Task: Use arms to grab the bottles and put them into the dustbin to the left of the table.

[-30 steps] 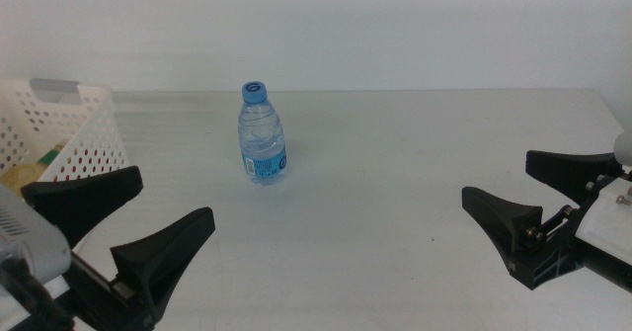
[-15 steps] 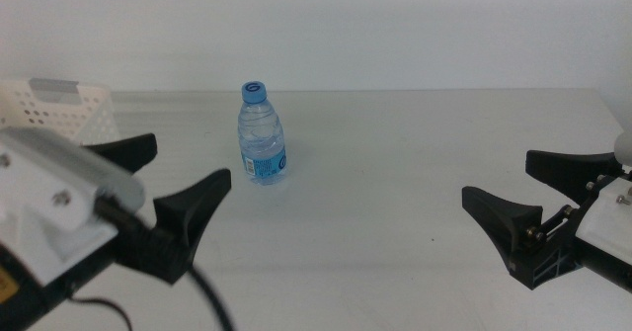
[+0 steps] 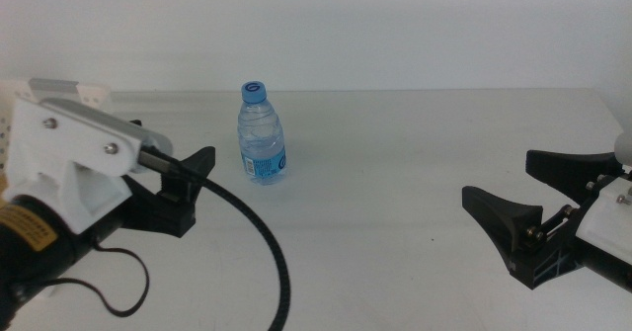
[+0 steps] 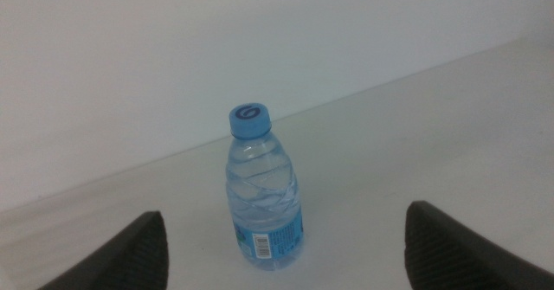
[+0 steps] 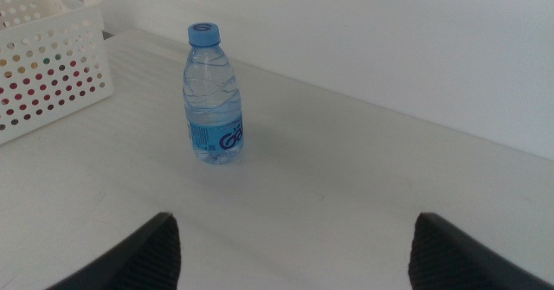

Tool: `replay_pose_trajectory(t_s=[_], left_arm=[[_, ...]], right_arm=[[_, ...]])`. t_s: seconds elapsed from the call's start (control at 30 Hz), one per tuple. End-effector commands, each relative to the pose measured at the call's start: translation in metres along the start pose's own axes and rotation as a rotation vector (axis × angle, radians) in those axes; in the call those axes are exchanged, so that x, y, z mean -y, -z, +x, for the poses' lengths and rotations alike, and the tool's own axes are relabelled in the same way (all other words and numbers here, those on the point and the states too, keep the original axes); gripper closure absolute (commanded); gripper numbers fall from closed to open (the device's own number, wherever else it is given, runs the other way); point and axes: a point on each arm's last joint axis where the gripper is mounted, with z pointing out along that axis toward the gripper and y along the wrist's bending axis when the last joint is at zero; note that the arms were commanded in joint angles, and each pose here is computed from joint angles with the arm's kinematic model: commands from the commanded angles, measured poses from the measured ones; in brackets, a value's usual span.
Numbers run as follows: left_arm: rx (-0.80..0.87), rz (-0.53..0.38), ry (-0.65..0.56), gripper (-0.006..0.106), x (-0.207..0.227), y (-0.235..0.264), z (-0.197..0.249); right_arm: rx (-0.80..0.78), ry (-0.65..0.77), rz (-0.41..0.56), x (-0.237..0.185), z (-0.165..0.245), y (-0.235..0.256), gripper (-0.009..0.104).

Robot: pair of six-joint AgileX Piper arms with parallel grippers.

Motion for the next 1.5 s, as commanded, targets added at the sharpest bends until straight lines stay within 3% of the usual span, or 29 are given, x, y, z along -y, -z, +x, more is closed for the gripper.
replay_pose_trajectory(t_s=[0.0, 0.6, 0.87, 1.47], left_arm=[[0.120, -0.014, -0.001, 0.010, -0.001, -0.006, -0.016], [0.068, 0.049, 0.014, 0.010, 0.007, -0.045, 0.014], [0.152, 0.010, 0.062, 0.010, -0.005, -0.038, 0.035], [0.175, 0.065, 0.082, 0.010, -0.017, -0.076, 0.054]], right_arm=[[0.109, 0.013, -0.001, -0.001, -0.016, 0.002, 0.026], [0.109, 0.013, -0.001, -0.001, -0.016, 0.002, 0.026], [0.109, 0.013, -0.001, -0.001, -0.016, 0.002, 0.026], [0.109, 0.013, -0.001, -0.001, -0.016, 0.002, 0.026]])
